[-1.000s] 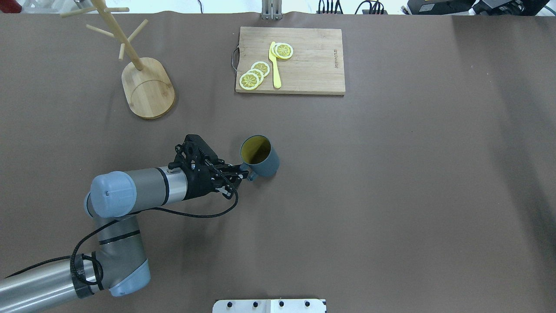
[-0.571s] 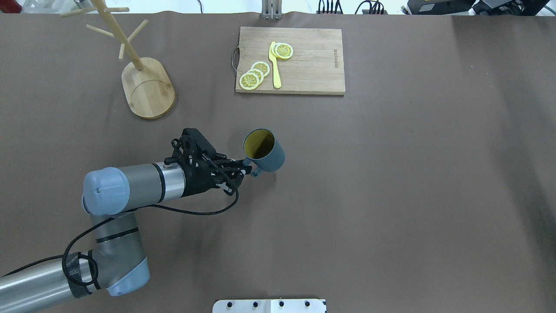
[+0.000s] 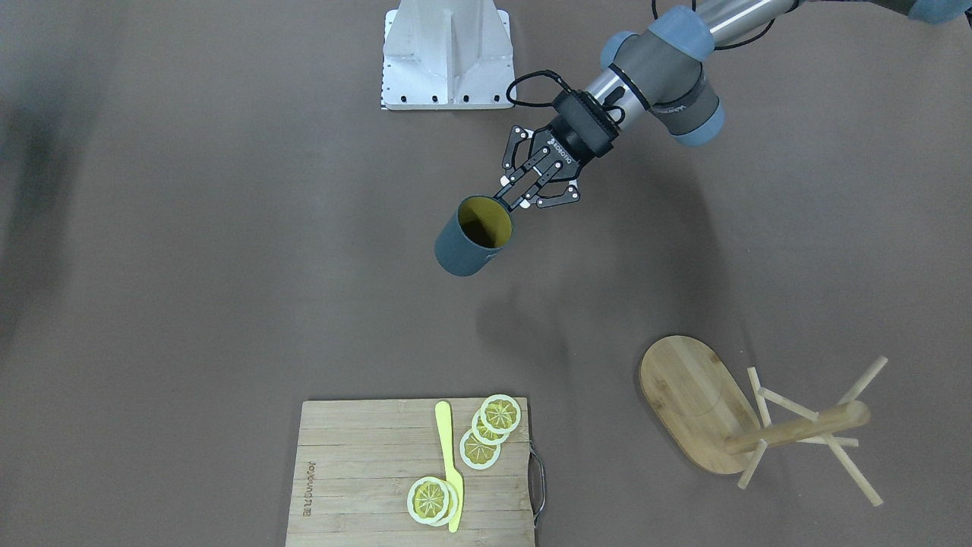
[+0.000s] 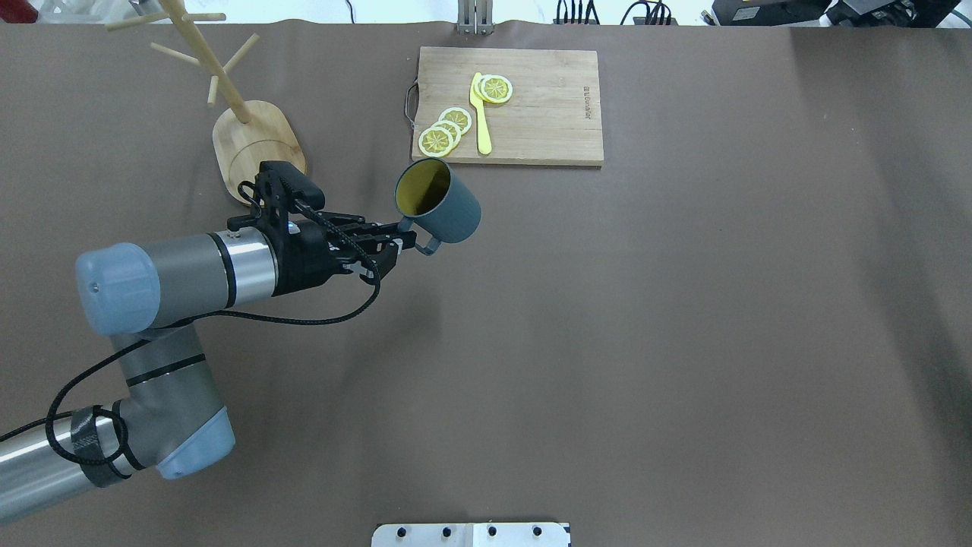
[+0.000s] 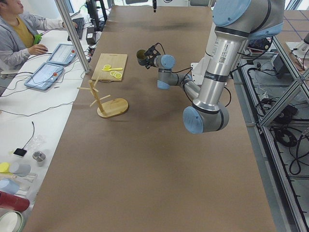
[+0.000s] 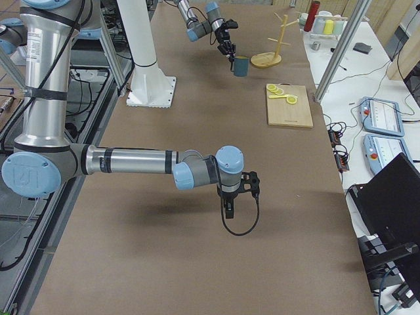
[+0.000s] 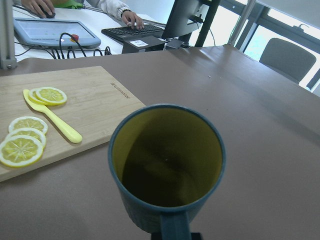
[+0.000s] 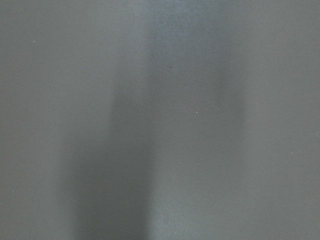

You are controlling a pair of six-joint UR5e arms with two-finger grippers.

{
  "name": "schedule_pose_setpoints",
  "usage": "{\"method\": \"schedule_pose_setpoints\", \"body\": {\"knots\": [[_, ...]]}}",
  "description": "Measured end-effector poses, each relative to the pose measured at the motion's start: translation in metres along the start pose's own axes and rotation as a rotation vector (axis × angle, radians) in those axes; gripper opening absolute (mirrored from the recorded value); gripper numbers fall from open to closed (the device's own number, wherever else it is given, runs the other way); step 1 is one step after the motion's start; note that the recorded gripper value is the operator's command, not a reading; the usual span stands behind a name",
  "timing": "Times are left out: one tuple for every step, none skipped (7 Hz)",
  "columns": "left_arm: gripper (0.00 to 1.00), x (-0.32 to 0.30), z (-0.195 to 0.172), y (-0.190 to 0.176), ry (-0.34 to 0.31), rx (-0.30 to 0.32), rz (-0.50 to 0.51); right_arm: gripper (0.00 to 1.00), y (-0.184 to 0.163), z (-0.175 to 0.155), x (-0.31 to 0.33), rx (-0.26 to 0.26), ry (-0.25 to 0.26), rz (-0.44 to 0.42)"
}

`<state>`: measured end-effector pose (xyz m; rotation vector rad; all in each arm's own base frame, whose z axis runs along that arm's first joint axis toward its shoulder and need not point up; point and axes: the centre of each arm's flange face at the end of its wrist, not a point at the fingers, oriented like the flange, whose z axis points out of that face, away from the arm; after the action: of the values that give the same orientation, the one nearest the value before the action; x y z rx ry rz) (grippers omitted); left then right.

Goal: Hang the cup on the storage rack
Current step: 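Lift the mug with the left gripper toward the wooden rack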

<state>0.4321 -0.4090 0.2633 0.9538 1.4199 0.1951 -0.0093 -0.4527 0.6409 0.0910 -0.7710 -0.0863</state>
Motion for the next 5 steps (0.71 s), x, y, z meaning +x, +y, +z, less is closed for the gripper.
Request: {"method": "schedule_pose_setpoints", "body": {"knots": [[0.0, -0.017, -0.016, -0.016, 0.013, -0.025, -0.101, 1.0, 0.0, -0.001, 0.0, 0.004, 0.0, -0.003], [0.0, -0.045, -0.035, -0.041, 0.024, -0.078, -0.17, 1.0, -0.001, -0.002, -0.001, 0.01, 0.0, -0.007], [0.0, -0.075, -0.053, -0.062, 0.025, -0.136, -0.232, 1.0, -0.001, -0.003, -0.002, 0.013, -0.001, -0.01], [0.0, -0.105, -0.069, -0.08, 0.02, -0.192, -0.29, 1.0, -0.001, -0.004, -0.003, 0.018, -0.001, -0.013], [0.0, -0.13, -0.083, -0.095, 0.011, -0.236, -0.358, 1.0, -0.002, -0.005, -0.004, 0.022, -0.001, -0.017]]}}
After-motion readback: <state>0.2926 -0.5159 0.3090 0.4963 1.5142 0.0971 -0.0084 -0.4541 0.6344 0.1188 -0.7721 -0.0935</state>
